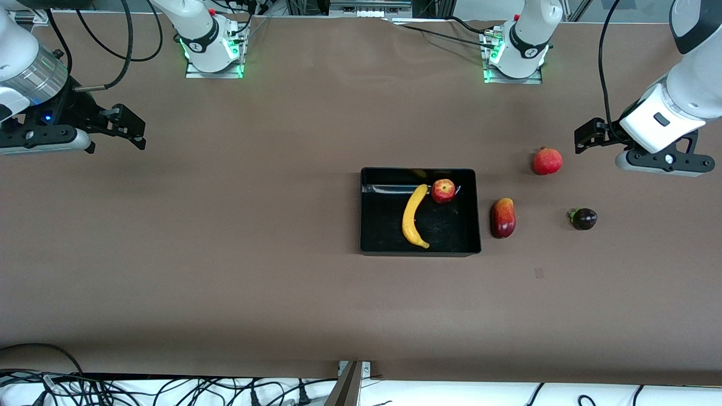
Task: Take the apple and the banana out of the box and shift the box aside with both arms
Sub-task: 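Move the left gripper toward the red apple in the black tray, then grasp the red apple in the tray with the left gripper and lift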
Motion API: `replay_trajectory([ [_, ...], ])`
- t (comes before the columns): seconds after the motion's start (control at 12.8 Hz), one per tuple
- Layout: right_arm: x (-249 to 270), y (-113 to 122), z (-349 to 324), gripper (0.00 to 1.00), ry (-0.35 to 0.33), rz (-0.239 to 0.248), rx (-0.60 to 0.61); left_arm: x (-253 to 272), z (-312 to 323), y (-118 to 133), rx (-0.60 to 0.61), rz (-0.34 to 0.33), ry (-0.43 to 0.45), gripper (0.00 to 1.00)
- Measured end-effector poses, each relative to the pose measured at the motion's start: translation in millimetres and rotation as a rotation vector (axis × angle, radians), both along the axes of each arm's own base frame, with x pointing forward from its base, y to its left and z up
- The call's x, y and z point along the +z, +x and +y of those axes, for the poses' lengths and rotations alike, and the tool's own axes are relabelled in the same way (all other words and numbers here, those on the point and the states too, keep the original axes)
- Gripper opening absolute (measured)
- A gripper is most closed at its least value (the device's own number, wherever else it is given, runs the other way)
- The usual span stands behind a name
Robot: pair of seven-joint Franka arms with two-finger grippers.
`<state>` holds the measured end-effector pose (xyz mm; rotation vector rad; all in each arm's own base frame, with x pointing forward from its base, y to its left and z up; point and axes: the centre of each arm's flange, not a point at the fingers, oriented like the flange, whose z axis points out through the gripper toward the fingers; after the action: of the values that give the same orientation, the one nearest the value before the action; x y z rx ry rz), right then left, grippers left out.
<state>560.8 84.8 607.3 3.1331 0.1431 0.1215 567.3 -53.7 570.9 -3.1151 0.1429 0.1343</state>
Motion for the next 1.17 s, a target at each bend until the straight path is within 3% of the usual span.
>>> replay_trajectory([
  [0.86,0,2,0,1.00,0.001,-0.008,0.000,-7,-6,4,-0.007,0.039,0.001,1.00],
  [1.17,0,2,1,1.00,0.001,-0.009,0.001,-35,-89,0,-0.033,0.088,0.010,1.00],
])
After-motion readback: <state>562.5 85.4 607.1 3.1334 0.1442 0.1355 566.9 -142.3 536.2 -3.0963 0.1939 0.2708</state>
